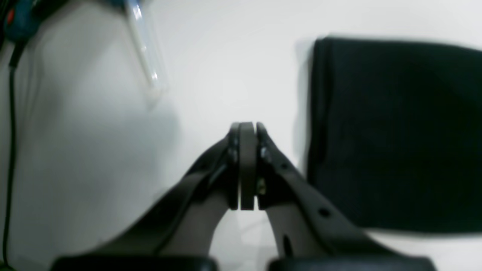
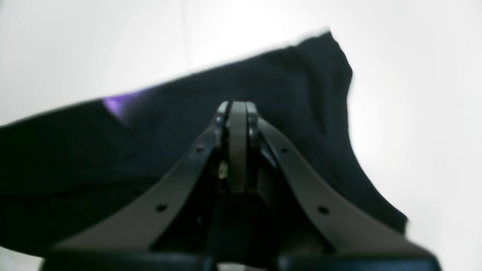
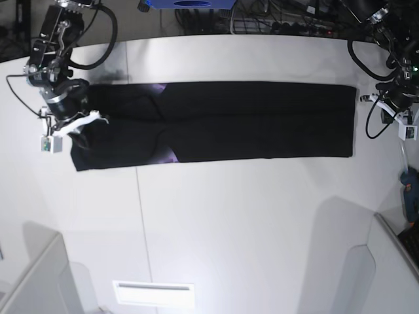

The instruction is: Fold the T-shirt properly

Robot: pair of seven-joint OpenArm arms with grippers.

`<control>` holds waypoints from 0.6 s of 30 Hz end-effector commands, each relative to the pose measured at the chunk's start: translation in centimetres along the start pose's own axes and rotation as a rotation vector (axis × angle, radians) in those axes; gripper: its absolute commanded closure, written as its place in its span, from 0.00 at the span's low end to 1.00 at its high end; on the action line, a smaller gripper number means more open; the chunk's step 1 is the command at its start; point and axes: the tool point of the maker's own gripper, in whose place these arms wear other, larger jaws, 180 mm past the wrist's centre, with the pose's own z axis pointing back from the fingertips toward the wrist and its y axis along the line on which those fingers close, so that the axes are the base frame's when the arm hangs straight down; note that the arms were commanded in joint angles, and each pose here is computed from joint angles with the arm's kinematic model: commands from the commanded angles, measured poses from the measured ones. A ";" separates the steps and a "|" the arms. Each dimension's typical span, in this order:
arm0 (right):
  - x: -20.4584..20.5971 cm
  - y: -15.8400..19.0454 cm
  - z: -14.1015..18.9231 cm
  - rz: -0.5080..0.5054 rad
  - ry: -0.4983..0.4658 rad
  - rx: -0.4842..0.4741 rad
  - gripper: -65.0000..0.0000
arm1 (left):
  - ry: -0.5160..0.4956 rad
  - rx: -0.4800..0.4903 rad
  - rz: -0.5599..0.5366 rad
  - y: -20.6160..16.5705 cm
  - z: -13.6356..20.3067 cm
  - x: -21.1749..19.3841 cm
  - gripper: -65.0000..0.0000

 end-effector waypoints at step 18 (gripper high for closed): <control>-1.5 2.5 0.2 0.015 0.026 0.066 1.00 | -0.036 -0.205 0.209 -1.5 -3.0 -1.1 0.33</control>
